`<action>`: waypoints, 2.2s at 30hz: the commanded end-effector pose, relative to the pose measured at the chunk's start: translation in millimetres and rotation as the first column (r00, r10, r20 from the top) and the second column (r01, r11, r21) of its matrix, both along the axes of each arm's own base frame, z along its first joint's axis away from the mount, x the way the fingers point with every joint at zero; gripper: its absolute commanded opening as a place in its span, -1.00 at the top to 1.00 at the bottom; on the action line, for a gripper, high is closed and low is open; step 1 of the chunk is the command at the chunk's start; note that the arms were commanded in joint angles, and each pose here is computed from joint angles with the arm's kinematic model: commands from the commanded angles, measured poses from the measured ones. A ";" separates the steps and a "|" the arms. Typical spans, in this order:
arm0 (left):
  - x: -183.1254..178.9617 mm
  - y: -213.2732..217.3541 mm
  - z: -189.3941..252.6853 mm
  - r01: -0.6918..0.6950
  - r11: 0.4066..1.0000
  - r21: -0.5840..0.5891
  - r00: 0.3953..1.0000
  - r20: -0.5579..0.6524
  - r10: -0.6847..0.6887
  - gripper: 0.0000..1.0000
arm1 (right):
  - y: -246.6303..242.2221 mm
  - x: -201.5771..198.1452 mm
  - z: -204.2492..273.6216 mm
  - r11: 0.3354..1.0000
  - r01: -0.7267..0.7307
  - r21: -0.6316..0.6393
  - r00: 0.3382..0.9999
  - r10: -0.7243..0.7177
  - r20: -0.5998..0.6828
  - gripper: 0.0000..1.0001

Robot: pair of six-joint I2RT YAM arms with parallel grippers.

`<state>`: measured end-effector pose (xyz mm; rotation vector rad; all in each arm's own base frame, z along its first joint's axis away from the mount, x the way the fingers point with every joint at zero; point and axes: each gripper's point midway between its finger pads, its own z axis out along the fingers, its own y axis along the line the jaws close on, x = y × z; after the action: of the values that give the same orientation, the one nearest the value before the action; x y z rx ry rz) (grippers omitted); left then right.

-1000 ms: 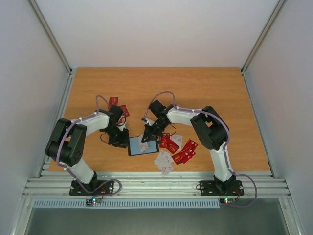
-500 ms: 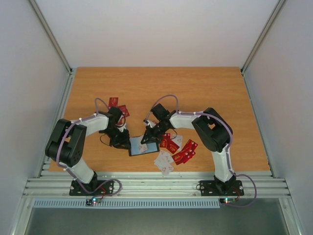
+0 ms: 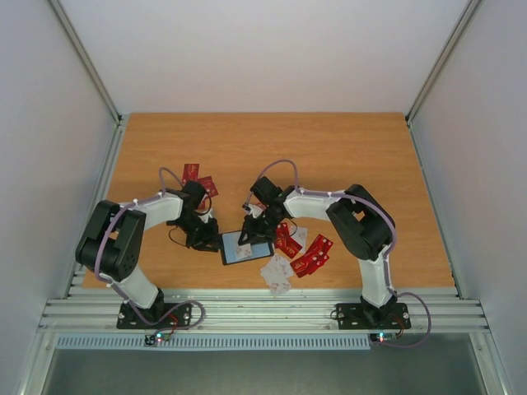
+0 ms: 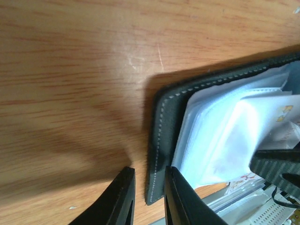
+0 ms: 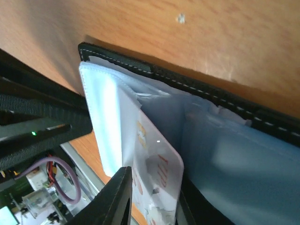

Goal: Put the credit cards into the card holder

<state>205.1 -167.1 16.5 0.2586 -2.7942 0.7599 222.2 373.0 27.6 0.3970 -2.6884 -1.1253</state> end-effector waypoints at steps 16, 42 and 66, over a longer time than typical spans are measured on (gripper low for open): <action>4.5 15.7 -21.3 0.010 0.994 0.111 0.999 0.047 -0.016 0.62 | -49.8 -2.7 37.7 0.952 -0.064 -0.298 0.989 0.100 0.106 0.01; -3.3 12.4 -26.5 0.030 0.995 0.092 0.999 0.031 -0.033 0.64 | -29.7 -18.6 3.2 0.937 -0.042 -0.346 0.998 0.053 0.021 0.01; -4.5 7.3 -32.5 0.028 0.998 0.062 0.999 0.017 -0.029 0.68 | 10.9 -20.2 8.4 0.951 -0.089 -0.296 0.996 0.091 -0.007 0.05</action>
<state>204.4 -172.9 14.7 0.2294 -2.7866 0.8013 205.8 374.0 34.7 0.4729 -2.7768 -0.6681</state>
